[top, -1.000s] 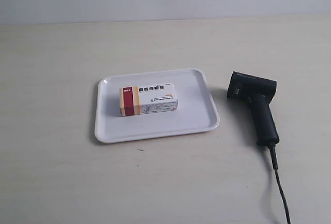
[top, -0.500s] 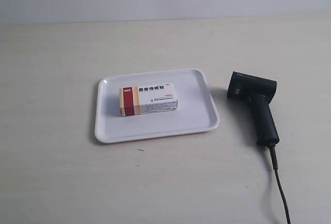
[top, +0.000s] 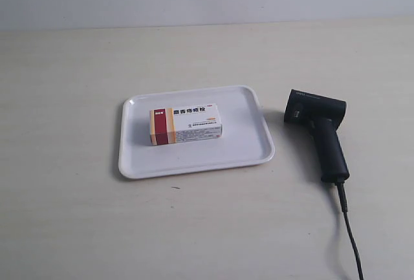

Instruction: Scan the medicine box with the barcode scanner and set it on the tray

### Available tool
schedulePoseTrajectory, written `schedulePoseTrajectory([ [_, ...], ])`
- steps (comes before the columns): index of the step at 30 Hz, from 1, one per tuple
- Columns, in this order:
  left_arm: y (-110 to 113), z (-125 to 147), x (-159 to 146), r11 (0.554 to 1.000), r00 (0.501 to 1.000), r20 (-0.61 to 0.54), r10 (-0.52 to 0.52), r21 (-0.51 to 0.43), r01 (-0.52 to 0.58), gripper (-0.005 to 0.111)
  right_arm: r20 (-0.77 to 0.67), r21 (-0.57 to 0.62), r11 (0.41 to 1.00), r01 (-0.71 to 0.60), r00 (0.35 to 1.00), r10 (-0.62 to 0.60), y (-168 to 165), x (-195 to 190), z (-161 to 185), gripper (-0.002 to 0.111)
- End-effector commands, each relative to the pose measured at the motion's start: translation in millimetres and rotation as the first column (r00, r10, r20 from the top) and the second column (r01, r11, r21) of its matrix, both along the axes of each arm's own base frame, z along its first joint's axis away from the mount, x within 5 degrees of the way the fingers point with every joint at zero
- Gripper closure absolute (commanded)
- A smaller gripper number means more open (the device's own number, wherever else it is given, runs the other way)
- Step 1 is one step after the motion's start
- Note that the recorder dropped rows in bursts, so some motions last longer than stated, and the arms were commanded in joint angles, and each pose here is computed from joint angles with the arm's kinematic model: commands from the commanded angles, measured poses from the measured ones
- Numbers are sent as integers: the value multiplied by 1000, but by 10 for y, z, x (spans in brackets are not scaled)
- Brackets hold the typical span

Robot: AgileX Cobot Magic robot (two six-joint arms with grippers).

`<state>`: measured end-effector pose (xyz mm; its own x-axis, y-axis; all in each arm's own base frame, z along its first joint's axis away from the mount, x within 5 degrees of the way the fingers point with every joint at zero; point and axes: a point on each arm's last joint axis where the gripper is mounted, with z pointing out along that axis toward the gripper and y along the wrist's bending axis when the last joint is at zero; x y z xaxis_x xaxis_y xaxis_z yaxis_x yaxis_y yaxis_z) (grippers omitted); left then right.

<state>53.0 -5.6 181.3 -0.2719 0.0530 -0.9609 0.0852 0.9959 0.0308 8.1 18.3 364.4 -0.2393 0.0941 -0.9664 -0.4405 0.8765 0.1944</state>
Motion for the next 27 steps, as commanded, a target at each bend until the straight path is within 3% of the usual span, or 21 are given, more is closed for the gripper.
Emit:
schedulePoseTrajectory([
  [1, -1, -3, -1, 1000, 1000, 8, -3, -5, 3, 107, 9, -2, 1000, 1, 1000, -1, 1, 1, 3, 108],
  [6, -1, -3, -1, 1000, 1000, 8, -3, -5, 3, 107, 71, -65, 996, 59, 996, -54, -47, 33, 21, 108],
  [12, -1, -3, -1, 1000, 1000, 8, -3, -5, 3, 107, 220, -99, 944, 315, 932, -288, -124, 215, -60, 108],
  [18, -1, -3, -1, 1000, 1000, 8, -3, -5, 3, 107, 223, -132, 876, 465, 875, -431, -182, 404, -616, 108],
  [27, -1, -3, -1, 1000, 1000, 8, -3, -5, 3, 107, 243, -109, 872, 477, 863, -442, -187, 456, -1443, 108],
])
